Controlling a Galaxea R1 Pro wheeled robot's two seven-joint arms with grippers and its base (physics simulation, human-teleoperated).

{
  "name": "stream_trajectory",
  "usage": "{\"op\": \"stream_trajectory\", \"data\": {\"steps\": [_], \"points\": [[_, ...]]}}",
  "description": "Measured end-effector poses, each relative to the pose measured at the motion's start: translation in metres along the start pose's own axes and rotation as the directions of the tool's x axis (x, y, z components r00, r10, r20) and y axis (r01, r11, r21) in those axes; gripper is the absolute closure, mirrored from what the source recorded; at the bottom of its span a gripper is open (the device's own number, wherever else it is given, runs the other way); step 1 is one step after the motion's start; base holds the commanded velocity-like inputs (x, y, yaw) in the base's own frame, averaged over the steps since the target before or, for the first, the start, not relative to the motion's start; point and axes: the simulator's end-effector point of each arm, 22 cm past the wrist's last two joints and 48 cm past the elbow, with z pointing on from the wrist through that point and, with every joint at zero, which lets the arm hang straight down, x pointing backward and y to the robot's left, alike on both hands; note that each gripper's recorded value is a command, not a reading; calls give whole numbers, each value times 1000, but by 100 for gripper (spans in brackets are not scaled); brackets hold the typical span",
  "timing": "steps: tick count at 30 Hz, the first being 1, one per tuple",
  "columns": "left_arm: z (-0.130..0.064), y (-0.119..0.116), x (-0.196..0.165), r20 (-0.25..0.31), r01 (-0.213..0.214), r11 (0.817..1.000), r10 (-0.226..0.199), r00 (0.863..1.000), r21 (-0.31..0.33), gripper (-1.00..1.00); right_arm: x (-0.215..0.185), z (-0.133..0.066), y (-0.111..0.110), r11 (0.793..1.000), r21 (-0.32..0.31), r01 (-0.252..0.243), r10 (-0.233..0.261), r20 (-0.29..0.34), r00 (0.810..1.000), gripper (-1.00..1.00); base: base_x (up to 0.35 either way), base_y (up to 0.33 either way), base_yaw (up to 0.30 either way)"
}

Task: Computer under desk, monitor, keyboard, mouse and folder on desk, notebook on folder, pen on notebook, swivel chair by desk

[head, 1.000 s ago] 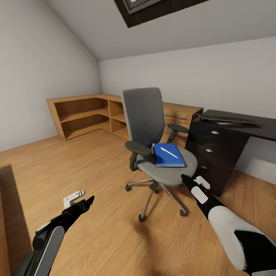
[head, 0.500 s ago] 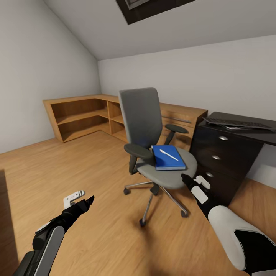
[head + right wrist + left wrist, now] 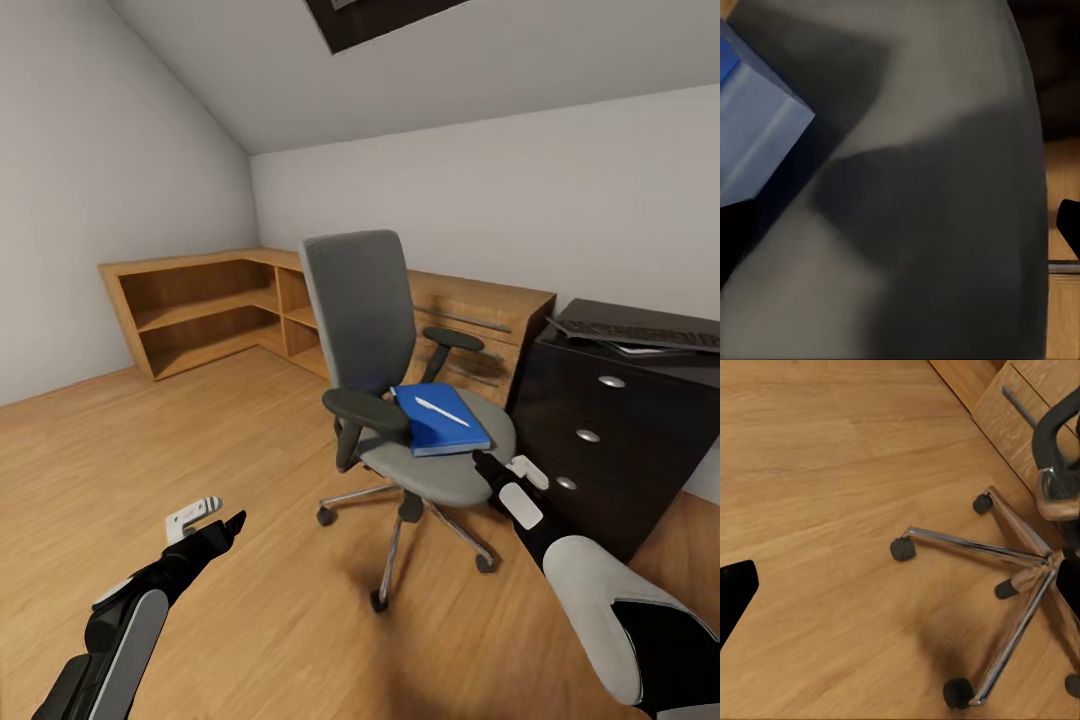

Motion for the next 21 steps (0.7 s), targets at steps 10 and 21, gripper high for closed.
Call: {"op": "stream_trajectory", "data": {"steps": [10, 21], "points": [[0, 0, 0, 0, 0, 1000, 0, 1000, 0, -100, -2, 0, -2, 1000, 5, 3, -4, 4, 1000, -100, 282, 166, 0], [1, 0, 1, -2, 0, 1000, 0, 1000, 0, -100, 3, 1, -1, 1000, 2, -2, 2, -7, 1000, -100, 32, -23, 0]]}}
